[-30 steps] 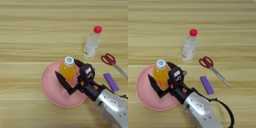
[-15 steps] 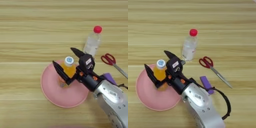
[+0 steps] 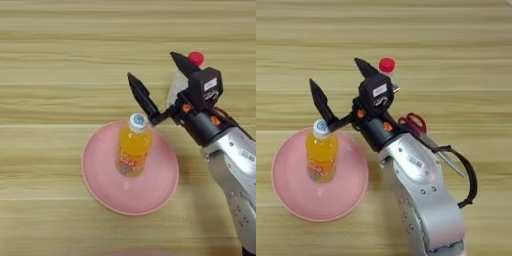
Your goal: Move the objects on the table
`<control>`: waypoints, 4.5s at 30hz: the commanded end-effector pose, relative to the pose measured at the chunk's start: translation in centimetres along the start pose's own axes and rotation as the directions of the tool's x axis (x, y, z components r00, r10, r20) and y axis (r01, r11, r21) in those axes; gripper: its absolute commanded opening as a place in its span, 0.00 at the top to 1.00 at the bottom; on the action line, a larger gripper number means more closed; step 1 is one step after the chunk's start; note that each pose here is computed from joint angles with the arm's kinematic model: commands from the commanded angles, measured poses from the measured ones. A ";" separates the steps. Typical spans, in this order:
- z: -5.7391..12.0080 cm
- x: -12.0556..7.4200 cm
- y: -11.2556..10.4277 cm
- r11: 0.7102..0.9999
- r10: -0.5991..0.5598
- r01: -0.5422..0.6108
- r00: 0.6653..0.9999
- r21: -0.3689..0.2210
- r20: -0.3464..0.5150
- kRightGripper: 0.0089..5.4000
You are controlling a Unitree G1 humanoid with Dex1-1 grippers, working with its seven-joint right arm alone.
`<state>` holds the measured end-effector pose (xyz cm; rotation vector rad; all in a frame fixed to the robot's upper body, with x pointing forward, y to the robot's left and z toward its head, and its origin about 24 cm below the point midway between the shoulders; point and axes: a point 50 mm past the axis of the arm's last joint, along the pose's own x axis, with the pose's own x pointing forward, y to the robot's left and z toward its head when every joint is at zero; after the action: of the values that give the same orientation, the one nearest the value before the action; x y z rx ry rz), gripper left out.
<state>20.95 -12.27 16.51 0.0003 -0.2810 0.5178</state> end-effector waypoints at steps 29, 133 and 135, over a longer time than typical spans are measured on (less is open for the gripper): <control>-4.9 3.1 -9.6 0.940 -0.342 0.339 0.936 -0.050 -0.086 0.01; -7.1 -1.2 -6.2 0.961 -0.272 0.276 0.934 -0.016 -0.232 0.03; -7.1 -1.3 -6.3 0.960 -0.275 0.278 0.933 -0.017 -0.232 0.00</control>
<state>24.38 -17.89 7.45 0.0270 0.0736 0.2306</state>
